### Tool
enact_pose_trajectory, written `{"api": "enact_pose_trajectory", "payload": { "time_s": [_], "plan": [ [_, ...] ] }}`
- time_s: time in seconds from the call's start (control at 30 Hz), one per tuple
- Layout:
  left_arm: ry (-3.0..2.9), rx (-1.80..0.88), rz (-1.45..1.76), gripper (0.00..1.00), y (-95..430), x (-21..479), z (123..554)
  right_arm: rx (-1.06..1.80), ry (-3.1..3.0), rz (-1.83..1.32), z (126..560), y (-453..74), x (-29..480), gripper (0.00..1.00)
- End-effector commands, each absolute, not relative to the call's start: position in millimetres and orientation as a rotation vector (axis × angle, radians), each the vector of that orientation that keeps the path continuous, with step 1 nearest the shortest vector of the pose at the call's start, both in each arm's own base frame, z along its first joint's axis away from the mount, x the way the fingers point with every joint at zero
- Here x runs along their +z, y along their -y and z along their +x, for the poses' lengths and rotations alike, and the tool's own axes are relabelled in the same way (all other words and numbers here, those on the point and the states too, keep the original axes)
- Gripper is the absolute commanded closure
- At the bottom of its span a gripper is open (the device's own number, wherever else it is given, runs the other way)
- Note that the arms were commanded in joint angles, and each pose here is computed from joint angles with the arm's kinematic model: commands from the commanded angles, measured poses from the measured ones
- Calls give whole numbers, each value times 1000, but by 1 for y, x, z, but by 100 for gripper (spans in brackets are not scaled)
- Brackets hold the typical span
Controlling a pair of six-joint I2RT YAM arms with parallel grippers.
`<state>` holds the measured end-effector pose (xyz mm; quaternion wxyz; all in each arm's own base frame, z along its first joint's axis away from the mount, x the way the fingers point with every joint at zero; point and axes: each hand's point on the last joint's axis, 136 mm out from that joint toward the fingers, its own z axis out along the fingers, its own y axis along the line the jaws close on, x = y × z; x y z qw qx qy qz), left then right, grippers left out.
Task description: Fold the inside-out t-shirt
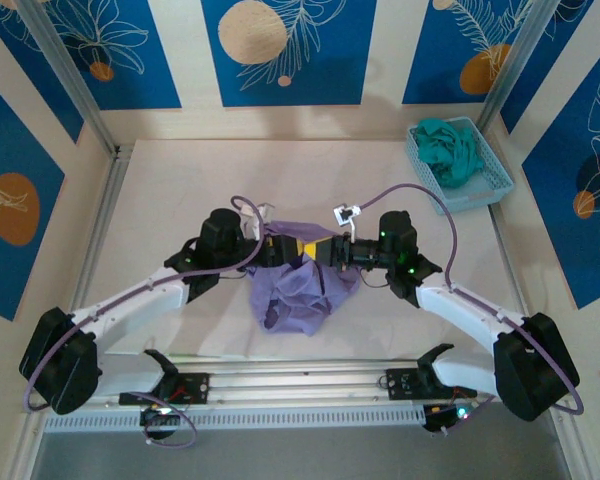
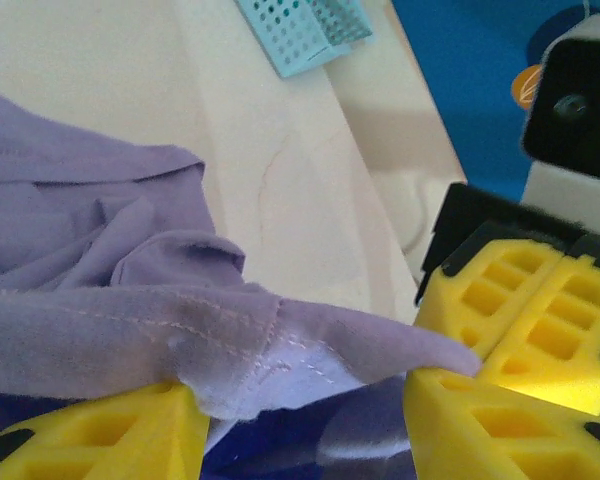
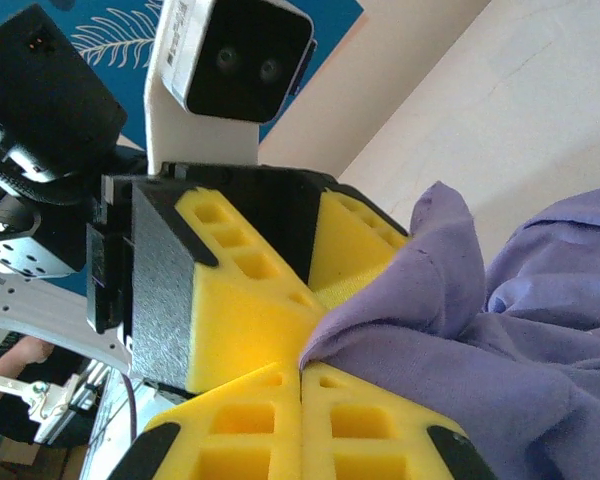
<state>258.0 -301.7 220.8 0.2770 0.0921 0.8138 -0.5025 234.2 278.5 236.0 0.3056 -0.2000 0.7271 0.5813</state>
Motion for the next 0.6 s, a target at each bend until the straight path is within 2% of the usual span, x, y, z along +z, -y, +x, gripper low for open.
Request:
{"api": "enact_pose_trajectory", "payload": {
  "time_s": [0.0,0.2,0.3,0.4,0.53,0.57],
  "plan": [
    [-2077,-1427,250,47,306,250,265,1542,-1898,-537,231,-278,241,100],
    [-2032,-1472,260,55,309,262,264,1534,-1911,-526,233,-278,237,100],
    [-2041,-1459,260,64,309,259,265,1545,-1897,-530,233,-279,240,100],
    [-2056,-1439,269,73,310,255,267,1542,-1906,-530,233,-279,237,100],
    [-2066,-1395,286,98,307,253,269,1494,-1941,-528,234,-275,227,100],
    [-2069,-1378,291,100,305,254,269,1455,-1962,-524,235,-272,222,100]
  ]
}}
